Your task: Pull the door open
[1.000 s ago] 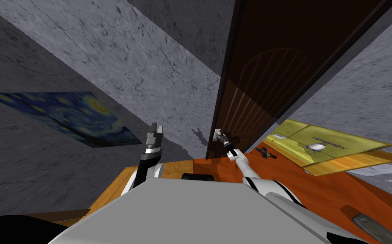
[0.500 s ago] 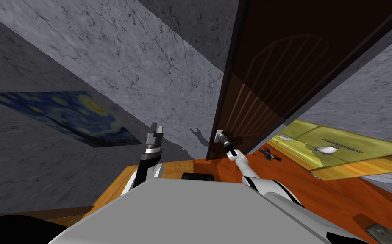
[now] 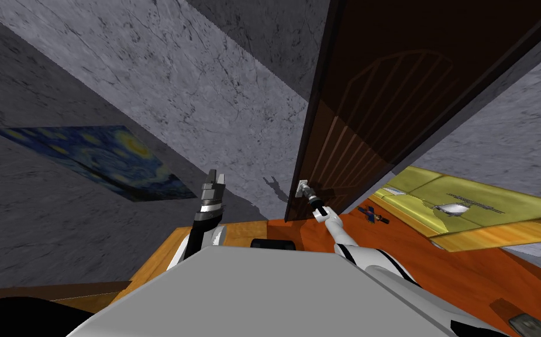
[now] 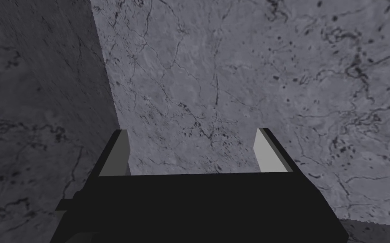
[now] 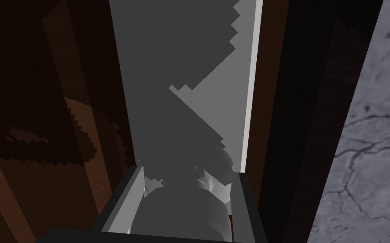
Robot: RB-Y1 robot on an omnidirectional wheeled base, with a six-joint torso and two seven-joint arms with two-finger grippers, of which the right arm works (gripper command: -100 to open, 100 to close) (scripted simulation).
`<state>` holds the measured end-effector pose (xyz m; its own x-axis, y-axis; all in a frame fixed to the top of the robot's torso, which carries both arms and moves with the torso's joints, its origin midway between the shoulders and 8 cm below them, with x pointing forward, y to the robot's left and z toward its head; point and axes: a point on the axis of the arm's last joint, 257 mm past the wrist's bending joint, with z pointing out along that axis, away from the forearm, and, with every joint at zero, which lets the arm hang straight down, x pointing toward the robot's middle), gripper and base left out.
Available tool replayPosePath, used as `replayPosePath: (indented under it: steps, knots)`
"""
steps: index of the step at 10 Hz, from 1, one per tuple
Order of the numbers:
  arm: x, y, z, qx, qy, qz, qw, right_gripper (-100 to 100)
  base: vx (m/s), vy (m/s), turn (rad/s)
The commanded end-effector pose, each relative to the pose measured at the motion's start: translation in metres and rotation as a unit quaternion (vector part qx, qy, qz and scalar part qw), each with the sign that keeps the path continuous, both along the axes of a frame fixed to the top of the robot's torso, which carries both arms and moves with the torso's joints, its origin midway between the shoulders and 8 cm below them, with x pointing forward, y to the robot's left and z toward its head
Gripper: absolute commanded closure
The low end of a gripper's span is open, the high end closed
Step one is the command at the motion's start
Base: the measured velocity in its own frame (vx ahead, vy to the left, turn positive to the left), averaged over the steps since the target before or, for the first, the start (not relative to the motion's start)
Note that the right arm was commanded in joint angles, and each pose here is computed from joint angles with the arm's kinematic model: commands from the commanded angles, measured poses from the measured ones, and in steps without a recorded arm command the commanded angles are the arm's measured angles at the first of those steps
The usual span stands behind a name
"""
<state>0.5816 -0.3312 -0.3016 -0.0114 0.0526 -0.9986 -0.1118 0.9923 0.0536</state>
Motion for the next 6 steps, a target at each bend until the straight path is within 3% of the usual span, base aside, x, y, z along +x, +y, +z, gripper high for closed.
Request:
replayPosePath:
  steps: [1, 4, 6]
  knots:
    - [0.0007, -0.0002, 0.0026, 0.021, -0.001, -0.002, 0.9998, 100, -0.027, -0.044, 0.054]
    - [0.0015, -0.0024, 0.0047, 0.075, 0.0, -0.007, 0.9972, 100, -0.035, -0.044, 0.067]
    - [0.0021, -0.0044, 0.0066, 0.115, 0.001, -0.012, 0.9932, 100, -0.041, -0.052, 0.08]
